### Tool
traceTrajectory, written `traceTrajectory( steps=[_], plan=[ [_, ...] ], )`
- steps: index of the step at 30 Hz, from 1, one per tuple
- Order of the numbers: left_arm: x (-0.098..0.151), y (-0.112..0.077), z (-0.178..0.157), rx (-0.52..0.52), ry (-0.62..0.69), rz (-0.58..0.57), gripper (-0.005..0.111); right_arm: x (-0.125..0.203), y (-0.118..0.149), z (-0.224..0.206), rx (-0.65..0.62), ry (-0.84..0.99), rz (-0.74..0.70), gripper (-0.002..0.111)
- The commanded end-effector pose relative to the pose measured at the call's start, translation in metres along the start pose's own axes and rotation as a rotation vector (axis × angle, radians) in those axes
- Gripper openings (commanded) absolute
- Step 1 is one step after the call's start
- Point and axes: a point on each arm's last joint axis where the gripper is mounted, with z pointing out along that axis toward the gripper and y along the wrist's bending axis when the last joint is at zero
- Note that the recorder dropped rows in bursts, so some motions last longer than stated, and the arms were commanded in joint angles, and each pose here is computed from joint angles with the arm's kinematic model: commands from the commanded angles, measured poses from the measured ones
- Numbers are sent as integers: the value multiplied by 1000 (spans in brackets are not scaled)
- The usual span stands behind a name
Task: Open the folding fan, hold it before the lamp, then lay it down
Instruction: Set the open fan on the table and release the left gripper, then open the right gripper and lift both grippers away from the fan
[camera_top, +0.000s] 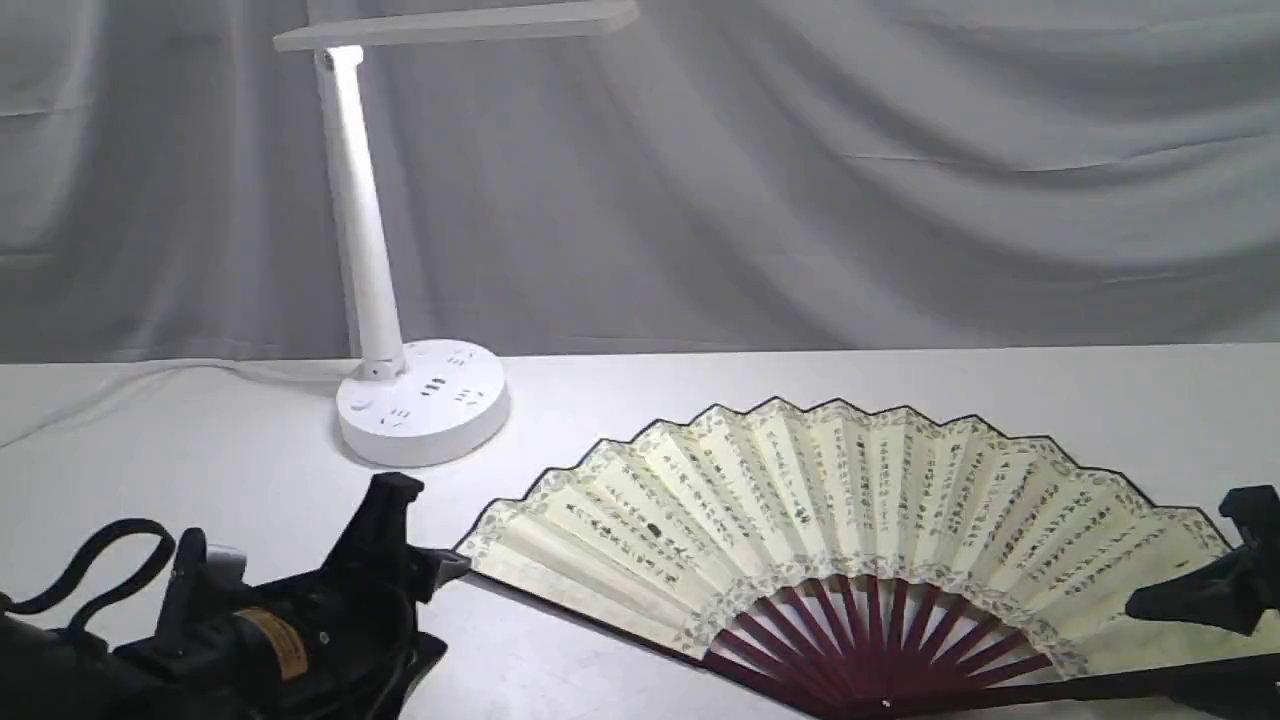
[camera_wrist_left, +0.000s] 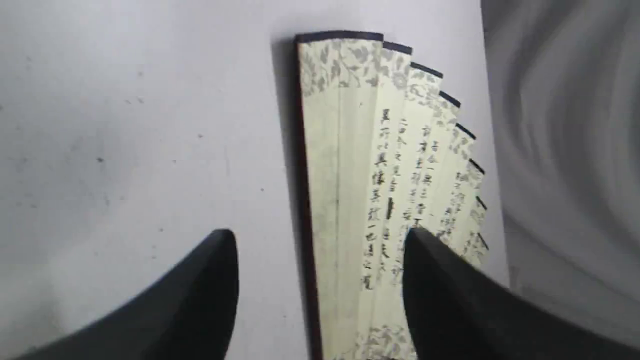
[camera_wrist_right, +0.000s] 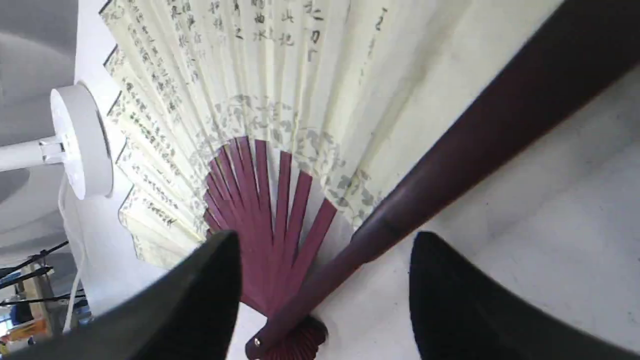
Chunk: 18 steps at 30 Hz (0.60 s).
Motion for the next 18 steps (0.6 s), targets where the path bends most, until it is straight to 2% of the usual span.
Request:
traceTrajectory(
  steps=[1,7,14,18],
  plan=[
    [-8,-1,-7,-56,5,53,48,0,5,-8,4,-23,-27,51],
    [-24,5,-16,-180,11,161,36,3,6,-11,39,-5,-76,51],
    [-29,10,-24,-303,20,277,36,9,6,-6,84,46,-132,51],
    [-34,13,-28,-445,5,357,36,15,14,3,105,77,-187,51]
  ],
)
